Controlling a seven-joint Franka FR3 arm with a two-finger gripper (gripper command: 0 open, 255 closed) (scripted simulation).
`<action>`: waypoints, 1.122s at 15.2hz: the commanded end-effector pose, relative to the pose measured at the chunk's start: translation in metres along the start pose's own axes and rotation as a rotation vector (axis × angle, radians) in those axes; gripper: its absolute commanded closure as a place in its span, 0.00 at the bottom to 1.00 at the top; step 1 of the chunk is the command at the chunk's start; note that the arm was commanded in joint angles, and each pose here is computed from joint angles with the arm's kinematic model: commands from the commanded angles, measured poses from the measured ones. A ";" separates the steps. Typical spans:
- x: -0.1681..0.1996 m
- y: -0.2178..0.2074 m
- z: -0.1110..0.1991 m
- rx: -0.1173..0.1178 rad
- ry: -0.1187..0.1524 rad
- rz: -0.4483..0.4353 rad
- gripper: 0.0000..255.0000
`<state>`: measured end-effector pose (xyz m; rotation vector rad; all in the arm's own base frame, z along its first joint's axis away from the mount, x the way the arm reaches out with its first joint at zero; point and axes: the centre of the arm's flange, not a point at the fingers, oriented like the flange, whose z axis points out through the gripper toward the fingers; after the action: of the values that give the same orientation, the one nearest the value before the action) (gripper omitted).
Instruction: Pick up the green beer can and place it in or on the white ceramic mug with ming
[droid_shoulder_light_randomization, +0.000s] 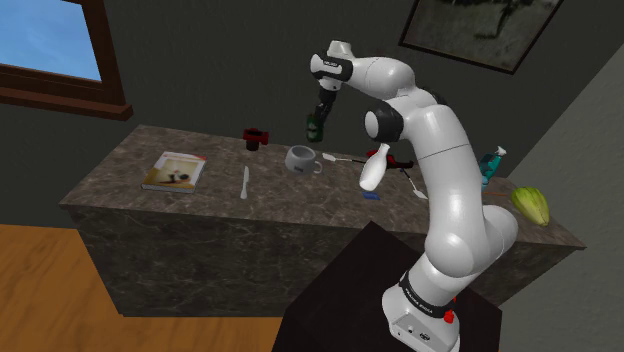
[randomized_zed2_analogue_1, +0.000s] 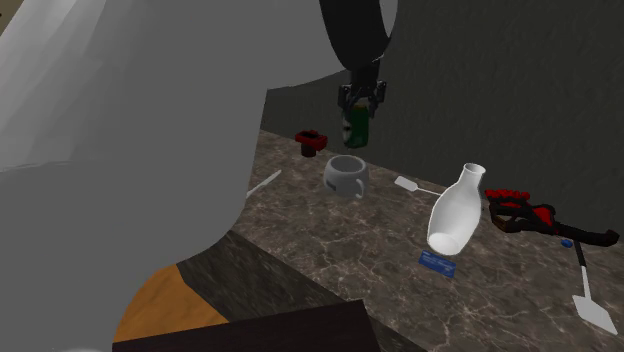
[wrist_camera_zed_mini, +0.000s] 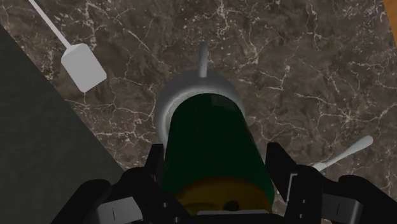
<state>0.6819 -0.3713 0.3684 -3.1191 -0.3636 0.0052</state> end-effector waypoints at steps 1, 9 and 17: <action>0.003 0.000 0.009 0.000 0.001 0.000 1.00; 0.003 0.001 0.052 0.000 0.001 -0.001 1.00; 0.003 0.001 0.093 0.000 0.001 -0.001 1.00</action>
<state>0.6853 -0.3709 0.2795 -3.1186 -0.3644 0.0044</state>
